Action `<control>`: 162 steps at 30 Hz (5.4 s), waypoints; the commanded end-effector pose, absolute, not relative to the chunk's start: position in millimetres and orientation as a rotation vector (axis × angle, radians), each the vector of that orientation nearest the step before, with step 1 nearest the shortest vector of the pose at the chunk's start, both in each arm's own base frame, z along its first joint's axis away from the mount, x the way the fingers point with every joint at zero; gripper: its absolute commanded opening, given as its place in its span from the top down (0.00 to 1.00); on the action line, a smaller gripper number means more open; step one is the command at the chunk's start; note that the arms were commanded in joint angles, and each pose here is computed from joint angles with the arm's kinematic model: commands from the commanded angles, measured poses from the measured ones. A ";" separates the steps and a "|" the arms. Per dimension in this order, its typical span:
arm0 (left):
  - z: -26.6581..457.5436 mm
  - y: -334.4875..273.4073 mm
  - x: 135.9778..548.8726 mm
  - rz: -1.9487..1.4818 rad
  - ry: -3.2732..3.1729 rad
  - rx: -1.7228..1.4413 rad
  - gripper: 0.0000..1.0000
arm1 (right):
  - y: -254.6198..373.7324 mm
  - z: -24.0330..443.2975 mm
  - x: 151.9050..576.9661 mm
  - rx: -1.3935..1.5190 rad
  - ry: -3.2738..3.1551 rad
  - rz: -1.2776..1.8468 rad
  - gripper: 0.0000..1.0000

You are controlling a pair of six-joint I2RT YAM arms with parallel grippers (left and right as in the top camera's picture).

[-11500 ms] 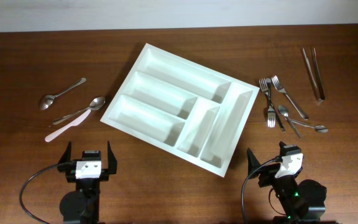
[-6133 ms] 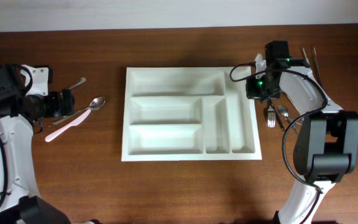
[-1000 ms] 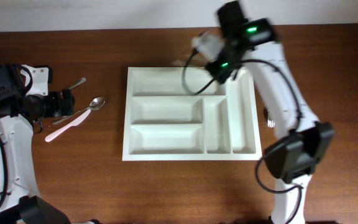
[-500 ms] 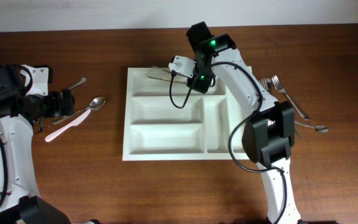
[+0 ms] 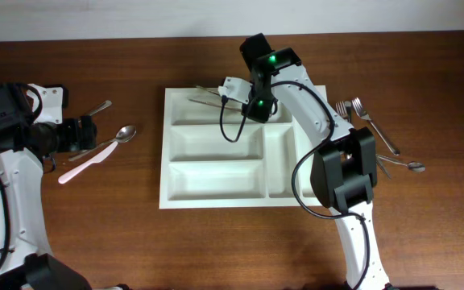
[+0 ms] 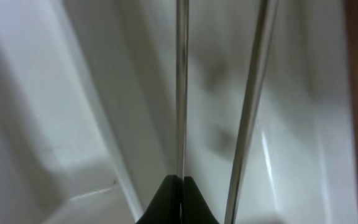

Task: Pack container
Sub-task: 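Lower the tongs into the tray's top compartment and open the right gripper, then grasp a fork from the right-side pile with the right gripper, then place the fork into the tray's narrow right compartment and release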

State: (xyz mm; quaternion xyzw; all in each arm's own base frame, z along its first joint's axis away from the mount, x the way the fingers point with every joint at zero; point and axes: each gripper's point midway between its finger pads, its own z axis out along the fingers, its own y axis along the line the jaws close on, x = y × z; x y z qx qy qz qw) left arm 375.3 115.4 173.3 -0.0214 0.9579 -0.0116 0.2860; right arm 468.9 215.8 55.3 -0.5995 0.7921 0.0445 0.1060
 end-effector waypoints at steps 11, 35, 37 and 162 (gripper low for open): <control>178.4 115.2 379.7 -0.041 2.545 -0.036 0.01 | 202.3 52.4 466.2 -1.868 2.265 0.190 0.96; 178.4 115.2 379.7 -0.041 2.545 -0.036 0.01 | 193.8 128.2 481.0 -1.541 2.378 0.066 0.46; 178.4 115.2 379.7 -0.041 2.545 -0.036 0.01 | 180.0 164.7 487.5 -1.379 2.416 -0.049 0.44; 178.4 115.2 379.7 -0.041 2.545 -0.036 0.01 | 56.6 158.6 429.3 0.123 2.943 0.142 0.96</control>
